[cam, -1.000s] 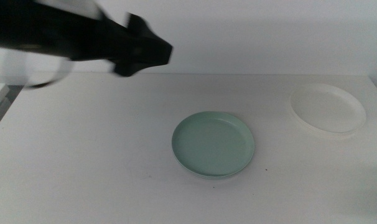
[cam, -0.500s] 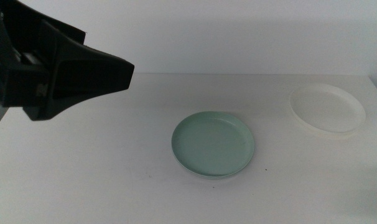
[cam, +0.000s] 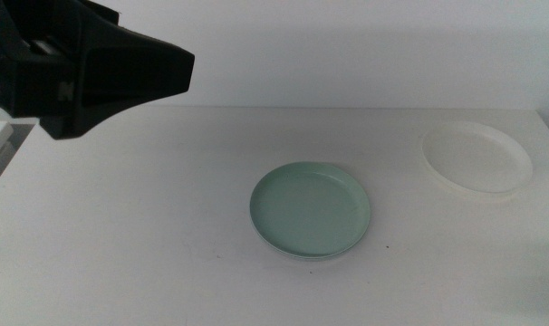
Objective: Stack the three bowls on top of each other.
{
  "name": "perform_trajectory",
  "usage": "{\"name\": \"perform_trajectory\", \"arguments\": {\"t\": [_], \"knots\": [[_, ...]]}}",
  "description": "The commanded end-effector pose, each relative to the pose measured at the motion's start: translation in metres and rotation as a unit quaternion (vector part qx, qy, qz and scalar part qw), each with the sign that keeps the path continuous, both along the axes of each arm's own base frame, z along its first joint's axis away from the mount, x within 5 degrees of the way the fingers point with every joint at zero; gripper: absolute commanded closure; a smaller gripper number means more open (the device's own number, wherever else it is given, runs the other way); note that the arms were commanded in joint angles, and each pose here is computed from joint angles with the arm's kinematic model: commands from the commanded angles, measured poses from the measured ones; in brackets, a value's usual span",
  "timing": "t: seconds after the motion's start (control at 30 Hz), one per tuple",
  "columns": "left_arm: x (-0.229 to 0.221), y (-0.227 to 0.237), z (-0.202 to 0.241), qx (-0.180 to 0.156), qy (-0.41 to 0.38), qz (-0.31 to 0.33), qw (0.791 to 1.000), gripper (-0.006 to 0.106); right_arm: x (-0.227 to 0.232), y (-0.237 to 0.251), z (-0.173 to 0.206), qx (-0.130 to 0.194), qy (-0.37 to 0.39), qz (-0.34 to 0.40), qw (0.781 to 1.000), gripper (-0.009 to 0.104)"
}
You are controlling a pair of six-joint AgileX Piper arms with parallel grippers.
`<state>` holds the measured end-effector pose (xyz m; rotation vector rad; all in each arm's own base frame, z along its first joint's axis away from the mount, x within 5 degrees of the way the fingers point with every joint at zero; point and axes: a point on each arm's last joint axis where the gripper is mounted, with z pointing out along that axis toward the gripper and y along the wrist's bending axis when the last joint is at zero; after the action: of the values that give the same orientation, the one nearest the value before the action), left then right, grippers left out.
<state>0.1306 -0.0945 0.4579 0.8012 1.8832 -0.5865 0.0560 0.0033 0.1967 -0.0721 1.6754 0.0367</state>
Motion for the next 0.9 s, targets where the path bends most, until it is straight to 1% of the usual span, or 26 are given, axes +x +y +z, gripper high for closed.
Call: {"name": "perform_trajectory", "arguments": {"t": [0.0, 0.03, 0.07, 0.1, 0.13, 0.17, 0.23, 0.3, 0.33, 0.37, 0.4, 0.47, 0.53, 0.63, 0.67, 0.73, 0.87], "knots": [[0.0, 0.0, 0.001, -0.005, -0.003, 0.004, 1.0, 0.007, 0.0, 0.0, 0.0, -0.005, -0.007, -0.002, 1.0, 0.014], [0.0, 0.0, 0.001, -0.005, -0.003, 0.004, 1.0, 0.007, 0.0, 0.0, 0.007, -0.017, -0.047, 0.001, 0.999, 0.014], [0.0, 0.0, 0.001, -0.005, -0.003, 0.004, 1.0, 0.007, 0.0, 0.001, 0.01, 0.004, -0.06, 0.002, 0.998, 0.014], [0.0, 0.0, 0.001, -0.005, -0.003, 0.004, 1.0, 0.007, 0.0, 0.001, 0.008, 0.041, -0.049, 0.001, 0.998, 0.014], [0.0, 0.0, 0.001, -0.005, -0.003, 0.004, 1.0, 0.007, -0.001, 0.001, 0.012, 0.058, -0.041, -0.001, 0.997, 0.014], [0.0, 0.0, 0.001, -0.005, -0.003, 0.004, 1.0, 0.007, -0.002, 0.0, 0.022, 0.066, -0.039, -0.003, 0.997, 0.014], [0.0, 0.0, 0.001, -0.005, -0.003, 0.004, 1.0, 0.007, 0.0, -0.001, 0.052, 0.067, -0.019, -0.011, 0.997, 0.014], [0.0, 0.0, 0.001, -0.005, -0.003, 0.004, 1.0, 0.007, 0.009, -0.001, 0.085, 0.09, 0.033, -0.025, 0.995, 0.014], [0.0, 0.0, 0.001, -0.005, -0.003, 0.004, 1.0, 0.007, 0.013, -0.001, 0.096, 0.108, 0.073, -0.032, 0.991, 0.014], [0.0, 0.0, 0.001, -0.005, -0.003, 0.004, 1.0, 0.007, 0.019, 0.0, 0.109, 0.118, 0.12, -0.039, 0.985, 0.014], [0.0, 0.0, 0.001, -0.005, -0.003, 0.004, 1.0, 0.007, 0.023, 0.0, 0.121, 0.119, 0.169, -0.046, 0.977, 0.014], [0.0, 0.0, 0.001, -0.005, -0.003, 0.004, 1.0, 0.007, 0.032, 0.001, 0.138, 0.111, 0.24, -0.059, 0.963, 0.014], [0.0, 0.0, 0.001, -0.005, -0.003, 0.004, 1.0, 0.007, 0.038, 0.0, 0.151, 0.103, 0.282, -0.069, 0.951, 0.014], [0.0, 0.0, 0.001, -0.005, -0.003, 0.004, 1.0, 0.007, 0.055, 0.001, 0.167, 0.101, 0.288, -0.07, 0.95, 0.014], [0.0, 0.0, 0.001, -0.005, -0.003, 0.004, 1.0, 0.007, 0.059, 0.003, 0.168, 0.107, 0.292, -0.067, 0.948, 0.014], [0.0, 0.0, 0.001, -0.005, -0.003, 0.004, 1.0, 0.007, 0.067, 0.006, 0.167, 0.124, 0.298, -0.056, 0.945, 0.014], [0.0, 0.0, 0.001, -0.005, -0.003, 0.004, 1.0, 0.007, 0.073, 0.007, 0.16, 0.122, 0.33, -0.063, 0.934, 0.014]]}}
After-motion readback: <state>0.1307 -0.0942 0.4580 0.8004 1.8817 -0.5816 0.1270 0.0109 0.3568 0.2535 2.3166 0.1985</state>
